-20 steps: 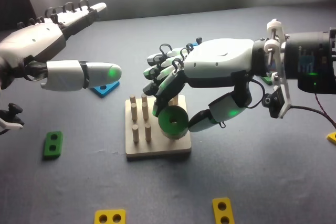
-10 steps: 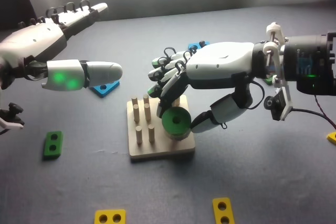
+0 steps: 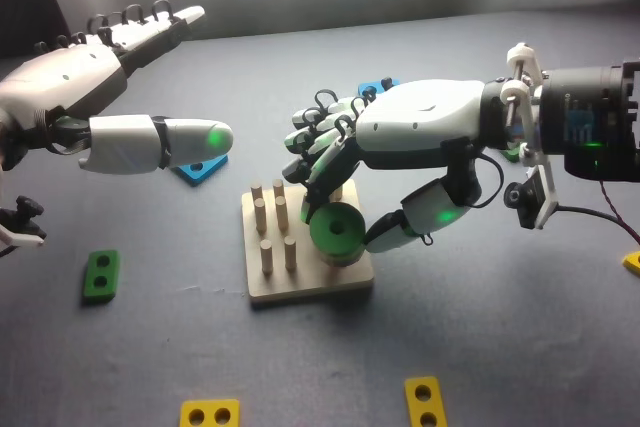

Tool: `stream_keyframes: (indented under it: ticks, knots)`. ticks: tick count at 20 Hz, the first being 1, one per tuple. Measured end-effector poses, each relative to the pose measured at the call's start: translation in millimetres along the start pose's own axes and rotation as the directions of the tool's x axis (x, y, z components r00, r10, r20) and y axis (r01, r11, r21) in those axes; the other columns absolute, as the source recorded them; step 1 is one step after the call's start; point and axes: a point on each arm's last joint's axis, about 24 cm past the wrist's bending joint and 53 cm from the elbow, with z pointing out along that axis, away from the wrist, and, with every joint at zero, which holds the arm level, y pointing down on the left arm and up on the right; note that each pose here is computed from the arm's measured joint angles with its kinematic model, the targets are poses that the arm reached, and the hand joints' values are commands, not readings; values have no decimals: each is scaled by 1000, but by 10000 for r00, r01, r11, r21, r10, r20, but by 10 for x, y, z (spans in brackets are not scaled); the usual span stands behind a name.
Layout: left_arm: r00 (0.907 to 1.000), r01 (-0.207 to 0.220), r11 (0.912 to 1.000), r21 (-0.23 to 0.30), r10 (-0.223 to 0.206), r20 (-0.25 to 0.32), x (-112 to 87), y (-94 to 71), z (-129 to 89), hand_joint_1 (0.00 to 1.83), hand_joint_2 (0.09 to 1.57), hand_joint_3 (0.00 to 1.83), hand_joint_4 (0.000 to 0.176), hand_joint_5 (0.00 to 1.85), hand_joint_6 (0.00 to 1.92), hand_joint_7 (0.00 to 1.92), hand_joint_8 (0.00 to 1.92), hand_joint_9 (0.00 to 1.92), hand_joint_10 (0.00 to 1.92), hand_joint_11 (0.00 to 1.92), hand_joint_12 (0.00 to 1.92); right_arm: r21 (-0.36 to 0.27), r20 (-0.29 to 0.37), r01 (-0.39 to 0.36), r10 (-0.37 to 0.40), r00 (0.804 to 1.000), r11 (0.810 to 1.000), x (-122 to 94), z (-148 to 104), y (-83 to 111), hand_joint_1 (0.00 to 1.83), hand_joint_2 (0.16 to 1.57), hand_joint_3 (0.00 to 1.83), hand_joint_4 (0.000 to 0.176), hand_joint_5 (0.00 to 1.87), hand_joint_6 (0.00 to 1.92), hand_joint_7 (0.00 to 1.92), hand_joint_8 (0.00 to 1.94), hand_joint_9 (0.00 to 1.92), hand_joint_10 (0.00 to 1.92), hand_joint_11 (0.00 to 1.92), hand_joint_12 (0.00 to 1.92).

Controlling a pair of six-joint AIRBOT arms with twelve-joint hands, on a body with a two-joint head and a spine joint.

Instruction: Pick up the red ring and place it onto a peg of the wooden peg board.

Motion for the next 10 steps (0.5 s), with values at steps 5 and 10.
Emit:
stream_keyframes:
  ticks: [5,10]
  knots:
    - [9999,80,10000,-53,-79,112,-30,22,-22,268,903,1,176,0,0,0,0,0,0,0,0,157,6,42,-42,10000,9999,0,-8,-42,748,860,0,91,0,0,0,0,0,0,0,0]
    - [9993,160,9998,-108,-156,338,-107,55,-74,263,908,3,176,0,0,0,0,0,0,0,0,523,593,-506,475,9971,9973,-114,-287,-230,712,853,0,85,0,0,0,0,0,0,0,0]
